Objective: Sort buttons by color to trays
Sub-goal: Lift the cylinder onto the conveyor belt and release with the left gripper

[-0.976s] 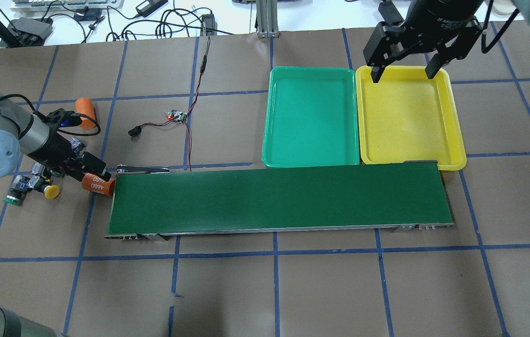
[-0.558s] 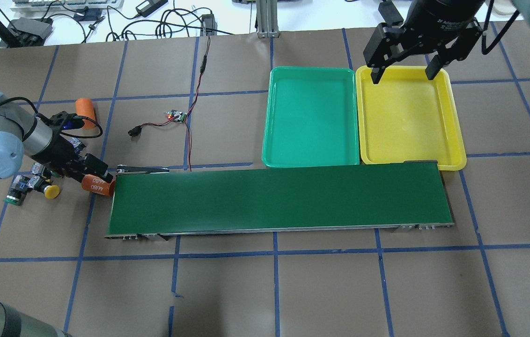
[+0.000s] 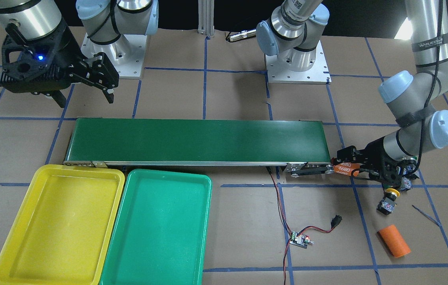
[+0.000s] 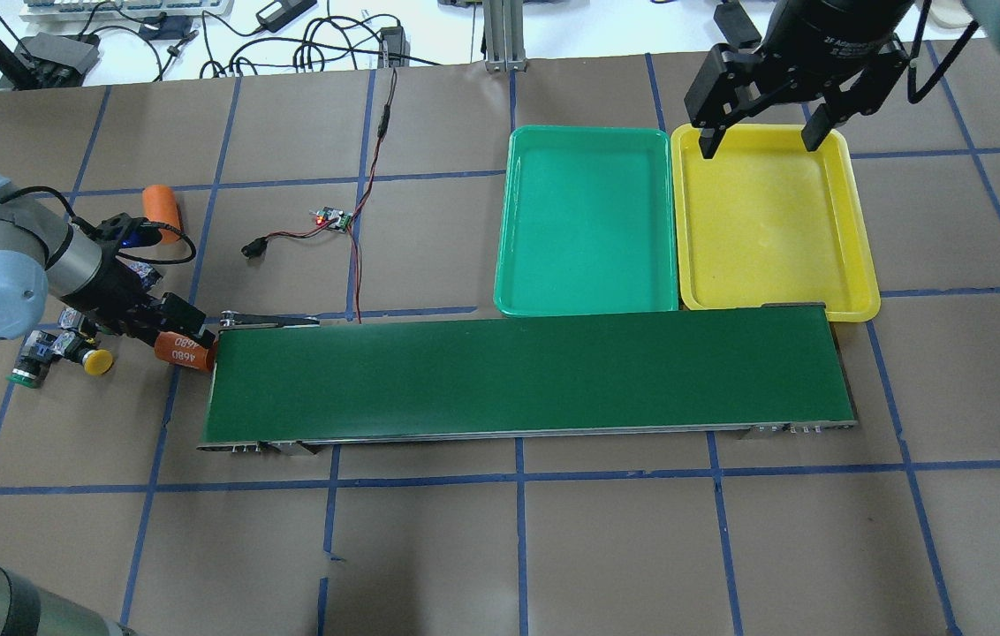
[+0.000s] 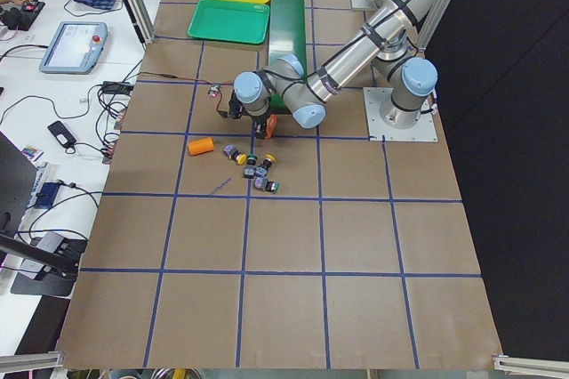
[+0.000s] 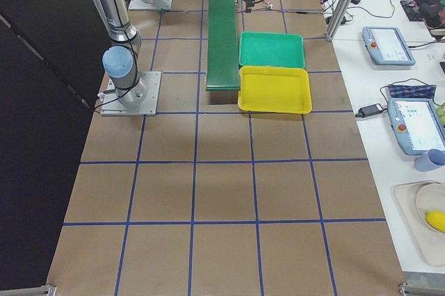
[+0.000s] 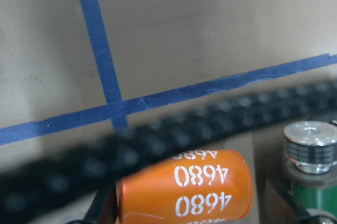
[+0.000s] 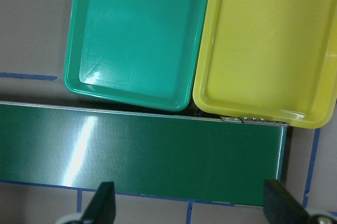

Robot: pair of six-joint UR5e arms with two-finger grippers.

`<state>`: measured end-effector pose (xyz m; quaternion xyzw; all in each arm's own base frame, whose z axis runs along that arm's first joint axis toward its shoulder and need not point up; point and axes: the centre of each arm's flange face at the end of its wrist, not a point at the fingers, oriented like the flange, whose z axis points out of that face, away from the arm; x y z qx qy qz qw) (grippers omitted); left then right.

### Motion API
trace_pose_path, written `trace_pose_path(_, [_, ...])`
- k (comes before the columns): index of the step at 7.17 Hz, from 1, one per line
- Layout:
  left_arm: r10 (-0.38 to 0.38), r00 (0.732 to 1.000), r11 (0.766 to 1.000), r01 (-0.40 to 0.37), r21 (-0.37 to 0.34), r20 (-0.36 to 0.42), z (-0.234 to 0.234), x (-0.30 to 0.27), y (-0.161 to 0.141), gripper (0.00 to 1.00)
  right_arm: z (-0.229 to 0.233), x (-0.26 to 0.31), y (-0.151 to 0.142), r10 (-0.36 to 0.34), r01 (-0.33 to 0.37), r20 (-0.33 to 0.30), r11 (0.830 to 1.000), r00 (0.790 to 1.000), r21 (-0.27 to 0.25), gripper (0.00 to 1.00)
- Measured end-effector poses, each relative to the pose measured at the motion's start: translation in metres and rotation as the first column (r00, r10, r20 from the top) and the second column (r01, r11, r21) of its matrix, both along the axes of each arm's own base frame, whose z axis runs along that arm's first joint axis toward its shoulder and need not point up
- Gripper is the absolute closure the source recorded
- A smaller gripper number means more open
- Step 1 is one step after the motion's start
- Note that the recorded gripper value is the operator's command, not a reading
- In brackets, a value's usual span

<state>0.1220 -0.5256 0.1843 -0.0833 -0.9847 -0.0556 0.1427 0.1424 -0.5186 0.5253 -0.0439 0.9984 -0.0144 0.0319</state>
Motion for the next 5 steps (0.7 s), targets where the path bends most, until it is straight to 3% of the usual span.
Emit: trace_pose_path(5, [-0.008, 0.999, 1.000, 0.009, -0.015, 0.031, -0.0044, 0.0023, 0.0006, 0.00, -0.0019, -0.0001, -0.0005, 0.000, 0.000, 0.000, 1.000, 1.000, 0.004, 0.00])
